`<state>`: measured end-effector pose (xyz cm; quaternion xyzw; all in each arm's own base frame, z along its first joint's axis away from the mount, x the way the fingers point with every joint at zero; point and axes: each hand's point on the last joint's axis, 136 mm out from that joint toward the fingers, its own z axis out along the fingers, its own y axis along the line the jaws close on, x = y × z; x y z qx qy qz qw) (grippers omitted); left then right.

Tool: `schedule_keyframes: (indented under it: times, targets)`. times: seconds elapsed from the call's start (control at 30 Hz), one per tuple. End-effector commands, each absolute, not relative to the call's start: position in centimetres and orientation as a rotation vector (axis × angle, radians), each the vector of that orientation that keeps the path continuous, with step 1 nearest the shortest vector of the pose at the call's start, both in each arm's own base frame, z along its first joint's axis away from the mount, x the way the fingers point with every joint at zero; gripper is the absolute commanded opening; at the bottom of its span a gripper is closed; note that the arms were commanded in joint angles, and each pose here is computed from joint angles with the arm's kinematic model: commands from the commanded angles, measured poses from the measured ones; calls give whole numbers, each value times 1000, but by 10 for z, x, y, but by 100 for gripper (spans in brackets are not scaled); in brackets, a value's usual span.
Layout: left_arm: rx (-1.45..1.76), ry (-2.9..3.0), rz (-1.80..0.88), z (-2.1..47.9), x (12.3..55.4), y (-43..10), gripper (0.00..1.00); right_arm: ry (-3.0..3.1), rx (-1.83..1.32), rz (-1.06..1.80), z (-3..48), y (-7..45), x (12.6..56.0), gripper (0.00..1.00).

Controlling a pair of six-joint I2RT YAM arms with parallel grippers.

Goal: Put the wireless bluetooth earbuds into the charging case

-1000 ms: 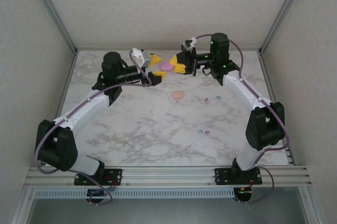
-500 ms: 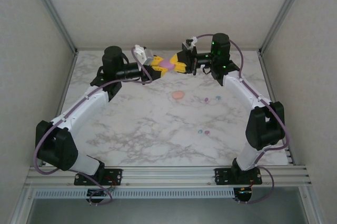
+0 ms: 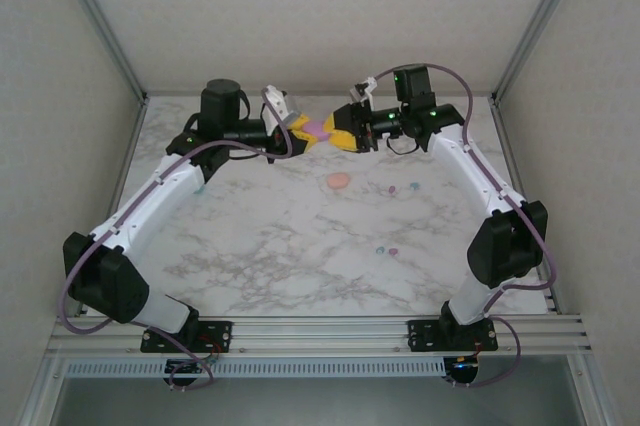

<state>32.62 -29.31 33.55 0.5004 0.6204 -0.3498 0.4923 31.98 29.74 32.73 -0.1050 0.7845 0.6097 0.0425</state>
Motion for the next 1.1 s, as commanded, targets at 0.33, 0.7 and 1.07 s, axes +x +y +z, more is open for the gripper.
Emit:
schedule_keyframes:
  times: [0.33, 0.7, 1.07]
  targets:
    - [1271, 1475, -842, 347, 319, -305, 28, 2431, -360, 1847, 324, 309, 313, 43]
    - [1248, 1465, -841, 347, 322, -304, 45, 2362, -342, 1950, 336, 306, 316, 17]
    - [1120, 1359, -900, 352, 333, -292, 61, 2228, -328, 2092, 365, 296, 317, 16]
